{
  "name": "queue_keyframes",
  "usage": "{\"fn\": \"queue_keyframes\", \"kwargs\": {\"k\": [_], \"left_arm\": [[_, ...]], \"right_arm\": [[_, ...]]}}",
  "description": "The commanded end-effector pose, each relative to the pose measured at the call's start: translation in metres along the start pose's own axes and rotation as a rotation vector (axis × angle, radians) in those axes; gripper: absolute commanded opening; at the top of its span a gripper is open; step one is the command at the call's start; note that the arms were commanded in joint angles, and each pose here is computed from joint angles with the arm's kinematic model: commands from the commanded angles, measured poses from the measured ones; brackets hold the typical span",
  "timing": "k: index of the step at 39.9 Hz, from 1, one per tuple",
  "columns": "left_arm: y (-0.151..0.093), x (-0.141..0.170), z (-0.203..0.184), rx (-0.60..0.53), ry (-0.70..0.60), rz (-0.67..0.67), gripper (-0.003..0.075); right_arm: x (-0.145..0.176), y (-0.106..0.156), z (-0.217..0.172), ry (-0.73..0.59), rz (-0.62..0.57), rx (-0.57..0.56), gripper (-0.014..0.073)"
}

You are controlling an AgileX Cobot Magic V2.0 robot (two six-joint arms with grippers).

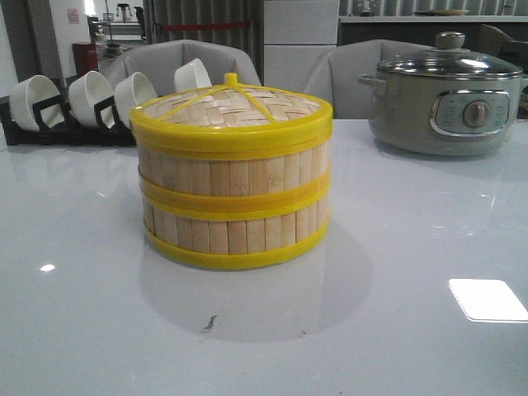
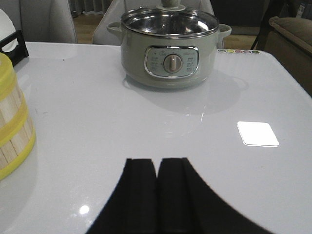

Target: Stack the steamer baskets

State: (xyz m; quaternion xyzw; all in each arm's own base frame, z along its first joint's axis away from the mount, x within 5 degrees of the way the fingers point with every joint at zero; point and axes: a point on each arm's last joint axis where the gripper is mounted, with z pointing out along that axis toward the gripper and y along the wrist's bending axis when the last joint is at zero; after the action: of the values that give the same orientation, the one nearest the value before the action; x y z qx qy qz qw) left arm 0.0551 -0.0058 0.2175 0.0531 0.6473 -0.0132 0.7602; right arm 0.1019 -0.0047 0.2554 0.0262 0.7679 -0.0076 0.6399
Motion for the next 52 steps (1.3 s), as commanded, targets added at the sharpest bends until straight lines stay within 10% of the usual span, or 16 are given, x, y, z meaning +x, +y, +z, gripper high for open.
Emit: {"fn": "queue_keyframes", "kwargs": {"k": [1,52], "left_arm": [[0.0,-0.009,-0.002,0.002,-0.1,0.003,0.0095],[0.0,-0.009,-0.002,0.002,-0.098,0.003,0.0095]], "right_arm": [[-0.017,0.0,-0.001,-0.109,-0.003,0.001,0.0048],[0.061,-0.001,-0.037,-0.197,0.087,-0.017,0.0048]]}}
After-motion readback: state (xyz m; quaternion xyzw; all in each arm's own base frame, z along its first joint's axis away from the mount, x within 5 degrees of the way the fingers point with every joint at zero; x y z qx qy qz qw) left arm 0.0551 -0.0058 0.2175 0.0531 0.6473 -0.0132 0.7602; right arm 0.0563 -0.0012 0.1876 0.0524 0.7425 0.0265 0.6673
